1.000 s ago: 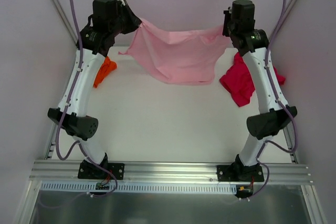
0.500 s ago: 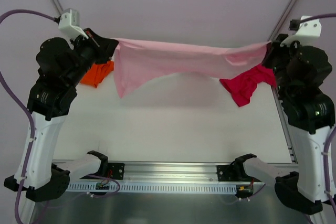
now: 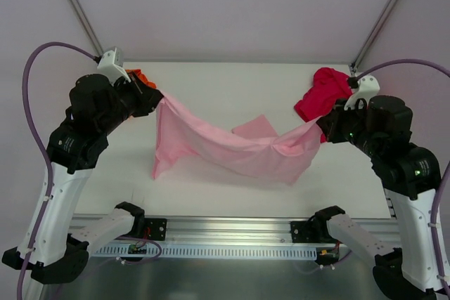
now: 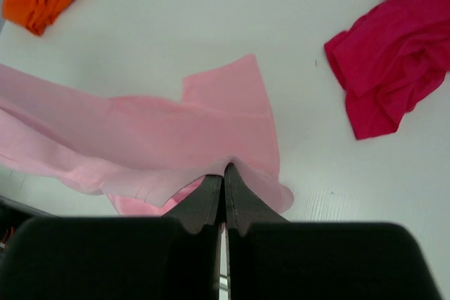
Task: Fold and stack the t-shirts
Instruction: Flatten out the tshirt
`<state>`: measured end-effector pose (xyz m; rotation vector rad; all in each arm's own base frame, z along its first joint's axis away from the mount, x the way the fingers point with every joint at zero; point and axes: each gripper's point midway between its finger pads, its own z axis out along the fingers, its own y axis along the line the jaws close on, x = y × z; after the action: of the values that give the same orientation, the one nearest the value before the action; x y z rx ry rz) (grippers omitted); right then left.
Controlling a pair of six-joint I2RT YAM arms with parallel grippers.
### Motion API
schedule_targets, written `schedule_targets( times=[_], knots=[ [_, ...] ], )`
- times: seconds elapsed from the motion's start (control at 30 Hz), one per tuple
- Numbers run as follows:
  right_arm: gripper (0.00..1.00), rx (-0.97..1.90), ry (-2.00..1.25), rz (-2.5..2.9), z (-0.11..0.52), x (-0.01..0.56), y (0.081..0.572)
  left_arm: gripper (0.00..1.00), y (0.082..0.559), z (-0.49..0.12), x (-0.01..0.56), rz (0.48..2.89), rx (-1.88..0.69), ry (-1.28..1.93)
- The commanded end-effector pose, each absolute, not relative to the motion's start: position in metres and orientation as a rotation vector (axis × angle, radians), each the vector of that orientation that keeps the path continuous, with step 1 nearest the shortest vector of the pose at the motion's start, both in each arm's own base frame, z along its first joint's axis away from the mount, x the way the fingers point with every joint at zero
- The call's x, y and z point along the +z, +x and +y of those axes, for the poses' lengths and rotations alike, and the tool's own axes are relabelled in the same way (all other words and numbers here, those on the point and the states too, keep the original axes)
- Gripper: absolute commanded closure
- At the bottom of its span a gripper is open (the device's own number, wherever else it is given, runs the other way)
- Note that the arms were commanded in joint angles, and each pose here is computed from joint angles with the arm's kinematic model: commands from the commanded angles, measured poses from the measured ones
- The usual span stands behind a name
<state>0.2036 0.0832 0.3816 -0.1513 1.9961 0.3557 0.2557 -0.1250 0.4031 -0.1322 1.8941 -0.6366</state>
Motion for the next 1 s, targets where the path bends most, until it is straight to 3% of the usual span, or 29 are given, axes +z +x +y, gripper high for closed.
schedule_targets(
  times=[0.0, 0.23, 0.53, 0.77, 0.97],
  knots=[
    [0.99, 0.431, -0.180, 2.078, 0.094, 0.352, 0.191, 1.00, 0.242, -0.133, 0.400, 1.899, -0.721, -0.124],
    [0.99, 0.225, -0.139, 2.161, 0.076, 0.309, 0.224, 1.00, 0.264, -0.133, 0.389, 1.936, -0.651, -0.135],
    [0.99, 0.137, -0.121, 2.013, 0.100, 0.334, 0.341, 1.00, 0.351, -0.161, 0.400, 1.916, -0.596, -0.075],
    [0.99, 0.058, -0.116, 1.885, 0.109, 0.401, 0.405, 1.00, 0.384, -0.162, 0.487, 1.737, -0.552, -0.037],
    [0.99, 0.041, -0.097, 1.773, 0.101, 0.453, 0.404, 1.00, 0.357, -0.168, 0.540, 1.620, -0.654, 0.017]
  ],
)
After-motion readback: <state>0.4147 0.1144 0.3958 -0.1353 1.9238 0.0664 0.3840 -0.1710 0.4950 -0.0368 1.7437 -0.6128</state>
